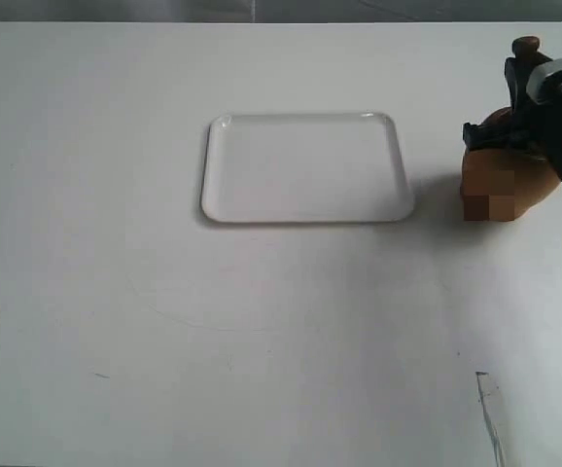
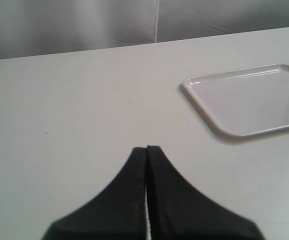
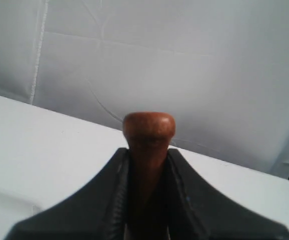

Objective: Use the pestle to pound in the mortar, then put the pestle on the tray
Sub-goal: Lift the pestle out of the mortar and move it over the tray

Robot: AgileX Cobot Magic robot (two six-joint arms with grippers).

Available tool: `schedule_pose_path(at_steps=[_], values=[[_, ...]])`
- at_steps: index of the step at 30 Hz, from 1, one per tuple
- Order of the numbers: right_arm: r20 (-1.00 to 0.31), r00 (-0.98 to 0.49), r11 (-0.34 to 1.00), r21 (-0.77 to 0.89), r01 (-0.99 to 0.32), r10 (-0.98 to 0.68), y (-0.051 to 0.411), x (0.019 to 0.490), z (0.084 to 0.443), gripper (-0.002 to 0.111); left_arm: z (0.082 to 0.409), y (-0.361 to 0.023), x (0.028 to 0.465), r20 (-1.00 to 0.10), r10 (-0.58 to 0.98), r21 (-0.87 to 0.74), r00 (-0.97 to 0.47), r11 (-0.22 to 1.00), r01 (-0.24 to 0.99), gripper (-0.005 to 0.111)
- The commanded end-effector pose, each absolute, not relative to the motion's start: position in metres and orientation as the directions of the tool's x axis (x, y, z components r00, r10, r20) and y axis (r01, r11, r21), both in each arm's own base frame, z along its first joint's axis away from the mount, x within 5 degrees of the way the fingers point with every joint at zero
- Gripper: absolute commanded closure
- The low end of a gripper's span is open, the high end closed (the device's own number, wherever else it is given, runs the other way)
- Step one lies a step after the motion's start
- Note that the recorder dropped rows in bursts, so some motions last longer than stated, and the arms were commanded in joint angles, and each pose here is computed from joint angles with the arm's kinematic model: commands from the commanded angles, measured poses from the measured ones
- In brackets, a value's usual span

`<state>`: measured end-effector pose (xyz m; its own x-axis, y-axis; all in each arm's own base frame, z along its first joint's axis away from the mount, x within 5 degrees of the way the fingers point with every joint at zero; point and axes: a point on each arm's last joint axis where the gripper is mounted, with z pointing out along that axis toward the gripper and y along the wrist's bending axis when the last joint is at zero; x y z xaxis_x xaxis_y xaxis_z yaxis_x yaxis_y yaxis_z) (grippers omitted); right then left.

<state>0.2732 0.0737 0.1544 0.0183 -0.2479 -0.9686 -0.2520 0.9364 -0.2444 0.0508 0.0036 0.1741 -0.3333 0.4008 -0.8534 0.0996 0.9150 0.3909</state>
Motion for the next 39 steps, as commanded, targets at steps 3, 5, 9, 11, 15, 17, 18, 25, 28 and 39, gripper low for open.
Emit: schedule_pose_path(at_steps=[3, 5, 9, 11, 15, 17, 18, 25, 28, 39], values=[[-0.939, 0.302, 0.927, -0.251, -0.280, -0.163, 0.078, 0.253, 0.232, 0.108, 0.174, 0.003, 0.051, -0.861, 0.390, 0.378, -0.328, 0.920, 0.103, 0.107], [-0.917, 0.382, 0.896, -0.261, -0.359, -0.115, 0.084, 0.242, 0.252, 0.108, 0.174, 0.003, 0.051, -0.861, 0.390, 0.378, -0.328, 0.920, 0.103, 0.107], [-0.927, 0.367, 0.753, -0.294, -0.589, -0.075, 0.107, 0.238, 0.282, 0.108, 0.174, 0.003, 0.051, -0.861, 0.390, 0.378, -0.328, 0.920, 0.103, 0.107], [-0.959, 0.271, 0.702, -0.248, -0.668, -0.081, 0.115, 0.247, 0.289, 0.108, 0.174, 0.003, 0.051, -0.861, 0.390, 0.378, -0.328, 0.920, 0.103, 0.107], [-0.994, 0.089, 0.640, -0.109, -0.761, -0.064, 0.129, 0.272, 0.298, 0.108, 0.174, 0.003, 0.051, -0.861, 0.390, 0.378, -0.328, 0.920, 0.103, 0.107], [-0.999, 0.008, 0.596, -0.037, -0.802, -0.050, 0.138, 0.282, 0.293, 0.108, 0.174, 0.003, 0.051, -0.861, 0.390, 0.378, -0.328, 0.920, 0.103, 0.107], [-0.998, -0.022, 0.575, -0.019, -0.818, -0.064, 0.145, 0.287, 0.289, 0.108, 0.174, 0.003, 0.051, -0.861, 0.390, 0.378, -0.328, 0.920, 0.103, 0.107], [-0.943, -0.219, 0.616, 0.019, -0.787, -0.252, 0.198, 0.322, 0.240, 0.108, 0.174, 0.003, 0.051, -0.861, 0.390, 0.378, -0.328, 0.920, 0.103, 0.107], [-0.912, -0.264, 0.618, 0.014, -0.786, -0.315, 0.222, 0.335, 0.215, 0.108, 0.174, 0.003, 0.051, -0.861, 0.390, 0.378, -0.328, 0.920, 0.103, 0.107], [-0.857, -0.364, 0.608, 0.078, -0.790, -0.363, 0.268, 0.363, 0.147, 0.108, 0.174, 0.003, 0.051, -0.861, 0.390, 0.378, -0.328, 0.920, 0.103, 0.107]])
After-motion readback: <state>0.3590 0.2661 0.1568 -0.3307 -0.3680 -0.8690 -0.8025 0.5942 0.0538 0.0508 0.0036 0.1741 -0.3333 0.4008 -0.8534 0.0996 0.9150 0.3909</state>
